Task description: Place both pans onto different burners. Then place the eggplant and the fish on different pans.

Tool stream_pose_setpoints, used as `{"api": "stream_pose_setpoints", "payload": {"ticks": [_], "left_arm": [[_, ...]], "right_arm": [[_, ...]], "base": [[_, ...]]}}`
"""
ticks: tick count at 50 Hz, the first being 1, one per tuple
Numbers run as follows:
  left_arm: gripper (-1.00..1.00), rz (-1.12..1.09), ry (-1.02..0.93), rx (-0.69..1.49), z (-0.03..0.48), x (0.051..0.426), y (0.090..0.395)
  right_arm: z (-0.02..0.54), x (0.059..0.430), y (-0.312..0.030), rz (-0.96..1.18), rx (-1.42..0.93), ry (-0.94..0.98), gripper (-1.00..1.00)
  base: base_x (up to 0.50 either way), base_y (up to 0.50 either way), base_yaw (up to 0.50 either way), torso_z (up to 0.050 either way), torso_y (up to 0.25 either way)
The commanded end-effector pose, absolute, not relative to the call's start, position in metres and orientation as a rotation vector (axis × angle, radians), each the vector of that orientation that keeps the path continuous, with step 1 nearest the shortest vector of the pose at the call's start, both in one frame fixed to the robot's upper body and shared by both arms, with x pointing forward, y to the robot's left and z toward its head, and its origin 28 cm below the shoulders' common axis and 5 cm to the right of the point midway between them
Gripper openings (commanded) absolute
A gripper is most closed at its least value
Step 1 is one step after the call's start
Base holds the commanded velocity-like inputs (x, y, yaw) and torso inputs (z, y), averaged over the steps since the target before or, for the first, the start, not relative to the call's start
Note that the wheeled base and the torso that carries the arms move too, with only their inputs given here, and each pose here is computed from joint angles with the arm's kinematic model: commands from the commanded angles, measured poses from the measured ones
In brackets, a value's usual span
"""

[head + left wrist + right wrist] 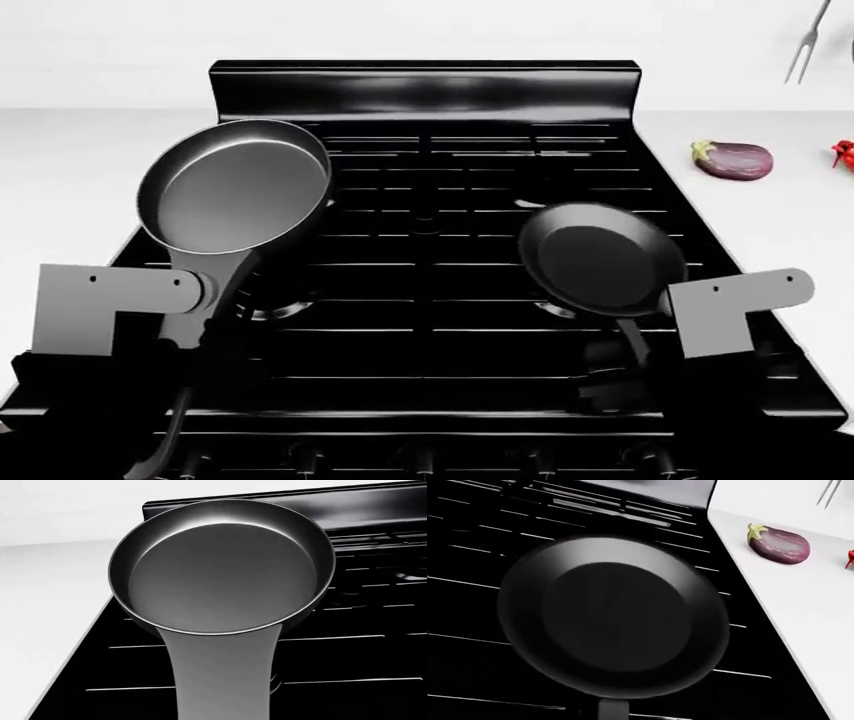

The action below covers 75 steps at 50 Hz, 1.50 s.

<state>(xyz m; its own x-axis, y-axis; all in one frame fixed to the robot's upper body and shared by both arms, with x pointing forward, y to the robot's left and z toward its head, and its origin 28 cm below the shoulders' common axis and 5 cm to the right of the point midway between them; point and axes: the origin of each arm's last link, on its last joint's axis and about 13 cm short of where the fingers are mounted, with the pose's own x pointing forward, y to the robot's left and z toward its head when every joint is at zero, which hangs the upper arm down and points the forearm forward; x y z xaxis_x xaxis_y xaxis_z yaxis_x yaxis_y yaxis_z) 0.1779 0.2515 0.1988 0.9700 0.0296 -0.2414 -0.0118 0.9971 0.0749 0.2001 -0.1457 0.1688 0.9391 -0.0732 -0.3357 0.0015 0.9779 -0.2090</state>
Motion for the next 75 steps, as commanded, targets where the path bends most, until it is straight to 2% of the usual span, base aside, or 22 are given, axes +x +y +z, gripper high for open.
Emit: {"api": "stream_pose_setpoints", "payload": {"ticks": [1,21,30,45,62,63,75], "left_arm": [[-1.0,0.06,0.19,0.064,0.205,0.181,0.255],[-1.0,0.065,0.234,0.109,0.211,0.193,0.259],[-1.0,0.097,0.292,0.129,0.201,0.202,0.265],[-1.0,0.071,0.364,0.129,0.174,0.186,0.262],[-1.0,0.046,0.379,0.135,0.169,0.18,0.259],[1.0,0.045,0.376,0.135,0.17,0.18,0.259],[1.0,0.056,0.282,0.153,0.198,0.178,0.261]], "right_arm": [[0.174,0.201,-0.148,-0.058,-0.205,0.34,1.0],[0.245,0.183,-0.15,-0.092,-0.205,0.093,1.0],[0.249,0.183,-0.154,-0.116,-0.195,0.076,1.0],[0.244,0.188,-0.152,-0.11,-0.193,0.089,1.0],[0.237,0.191,-0.152,-0.103,-0.187,0.107,1.0],[0.237,0.191,-0.153,-0.103,-0.186,0.108,1.0],[0.236,0.192,-0.153,-0.102,-0.186,0.108,1.0]], "base": [[0.01,0.0,0.0,0.0,0.0],[0.0,0.0,0.0,0.001,0.002],[0.0,0.0,0.0,0.001,0.001],[0.0,0.0,0.0,0.001,0.002],[0.0,0.0,0.0,0.0,0.001],[0.0,0.0,0.0,0.01,0.0],[0.0,0.0,0.0,0.0,0.0]]}}
